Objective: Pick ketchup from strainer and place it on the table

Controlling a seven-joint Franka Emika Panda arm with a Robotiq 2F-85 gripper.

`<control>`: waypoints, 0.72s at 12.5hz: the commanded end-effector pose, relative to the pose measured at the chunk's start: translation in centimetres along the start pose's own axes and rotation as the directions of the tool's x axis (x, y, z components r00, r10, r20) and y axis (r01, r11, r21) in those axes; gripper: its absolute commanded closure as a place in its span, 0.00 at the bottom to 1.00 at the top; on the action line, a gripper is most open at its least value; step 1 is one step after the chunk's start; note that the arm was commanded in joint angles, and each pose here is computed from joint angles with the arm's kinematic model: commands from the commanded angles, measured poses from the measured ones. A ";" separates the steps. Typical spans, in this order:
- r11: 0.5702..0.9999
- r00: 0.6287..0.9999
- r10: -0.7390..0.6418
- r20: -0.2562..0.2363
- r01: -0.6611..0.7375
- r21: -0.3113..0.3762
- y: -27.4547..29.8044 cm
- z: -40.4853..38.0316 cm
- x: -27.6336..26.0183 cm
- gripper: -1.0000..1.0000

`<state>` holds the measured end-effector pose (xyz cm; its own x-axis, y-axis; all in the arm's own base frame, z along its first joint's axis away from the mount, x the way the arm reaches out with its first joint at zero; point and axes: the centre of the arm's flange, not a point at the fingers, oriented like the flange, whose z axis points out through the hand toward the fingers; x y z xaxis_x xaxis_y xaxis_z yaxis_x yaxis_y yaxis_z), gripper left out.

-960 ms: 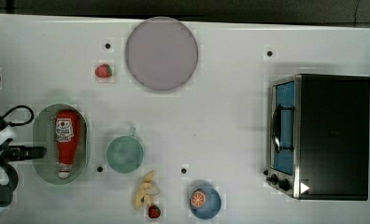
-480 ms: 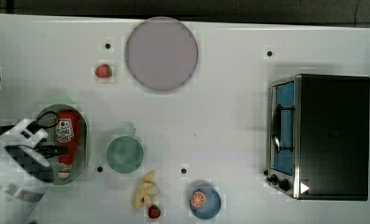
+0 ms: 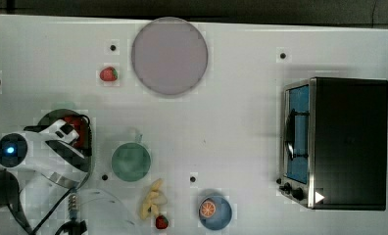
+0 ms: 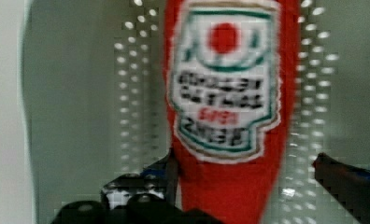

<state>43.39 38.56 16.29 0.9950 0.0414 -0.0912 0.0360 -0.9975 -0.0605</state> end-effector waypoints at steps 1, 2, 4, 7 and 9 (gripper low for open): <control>0.998 0.997 0.058 -0.045 -0.057 0.024 -1.8 -0.6 0.4 0.00; 0.999 0.997 0.051 -0.049 -0.050 0.019 -1.8 -0.3 0.6 0.04; 0.999 0.997 0.049 -0.054 -0.048 0.018 -1.9 -0.3 0.8 0.29; 0.999 0.996 0.048 -0.071 -0.048 0.003 -1.6 -1.5 0.9 0.40; 0.999 0.993 0.043 -0.105 -0.044 -0.008 -1.9 -4.4 0.8 0.40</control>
<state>43.82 39.36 16.73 0.9980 0.0375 -0.0507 0.0361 -0.9990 -0.0268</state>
